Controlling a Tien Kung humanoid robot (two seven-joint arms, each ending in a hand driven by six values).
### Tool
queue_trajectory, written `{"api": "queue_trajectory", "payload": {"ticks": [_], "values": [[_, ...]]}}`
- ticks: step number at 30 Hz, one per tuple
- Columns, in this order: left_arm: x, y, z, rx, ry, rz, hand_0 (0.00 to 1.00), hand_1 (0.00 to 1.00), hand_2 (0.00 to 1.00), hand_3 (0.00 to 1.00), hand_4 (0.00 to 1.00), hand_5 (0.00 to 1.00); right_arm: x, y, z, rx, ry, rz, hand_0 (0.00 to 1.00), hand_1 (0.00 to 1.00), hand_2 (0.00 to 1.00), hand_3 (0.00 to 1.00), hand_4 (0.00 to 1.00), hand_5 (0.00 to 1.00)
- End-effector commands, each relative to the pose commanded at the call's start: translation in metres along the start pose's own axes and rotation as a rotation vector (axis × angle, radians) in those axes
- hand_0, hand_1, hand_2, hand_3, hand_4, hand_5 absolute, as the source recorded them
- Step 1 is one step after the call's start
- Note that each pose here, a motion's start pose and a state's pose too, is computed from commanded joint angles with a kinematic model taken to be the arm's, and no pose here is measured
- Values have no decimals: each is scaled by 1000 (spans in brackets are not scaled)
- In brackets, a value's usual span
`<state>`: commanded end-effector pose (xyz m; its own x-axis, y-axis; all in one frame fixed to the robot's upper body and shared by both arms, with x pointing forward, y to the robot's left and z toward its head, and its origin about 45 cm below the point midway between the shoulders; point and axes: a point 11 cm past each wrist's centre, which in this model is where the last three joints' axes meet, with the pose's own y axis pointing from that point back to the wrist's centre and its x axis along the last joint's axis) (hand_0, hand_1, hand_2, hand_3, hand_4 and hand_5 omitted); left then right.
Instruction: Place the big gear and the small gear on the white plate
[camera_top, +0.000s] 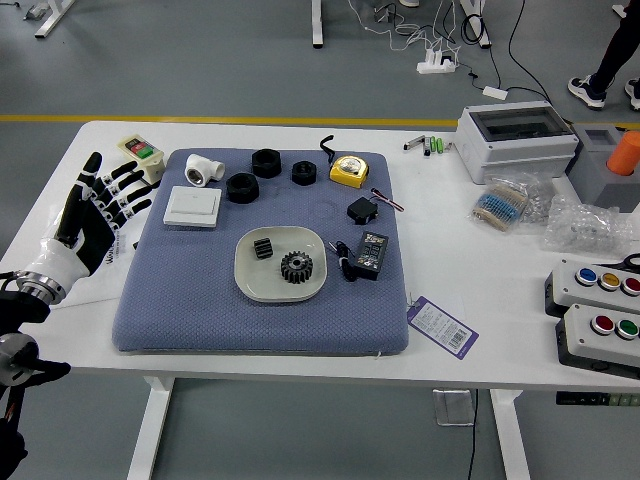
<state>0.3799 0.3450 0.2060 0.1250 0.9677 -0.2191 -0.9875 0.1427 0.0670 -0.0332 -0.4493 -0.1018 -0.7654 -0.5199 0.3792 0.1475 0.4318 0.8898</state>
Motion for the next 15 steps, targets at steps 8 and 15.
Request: {"api": "queue_trajectory", "payload": {"ticks": [8, 15], "values": [[4, 1, 1, -18, 6, 19, 886, 875, 945, 876, 937, 975, -1, 0, -3, 7, -7, -4, 698, 713, 765, 575, 794, 649], [8, 2, 1, -39, 16, 43, 922, 926, 998, 923, 937, 979, -2, 1, -5, 11, -8, -5, 698, 713, 763, 576, 793, 649]]}}
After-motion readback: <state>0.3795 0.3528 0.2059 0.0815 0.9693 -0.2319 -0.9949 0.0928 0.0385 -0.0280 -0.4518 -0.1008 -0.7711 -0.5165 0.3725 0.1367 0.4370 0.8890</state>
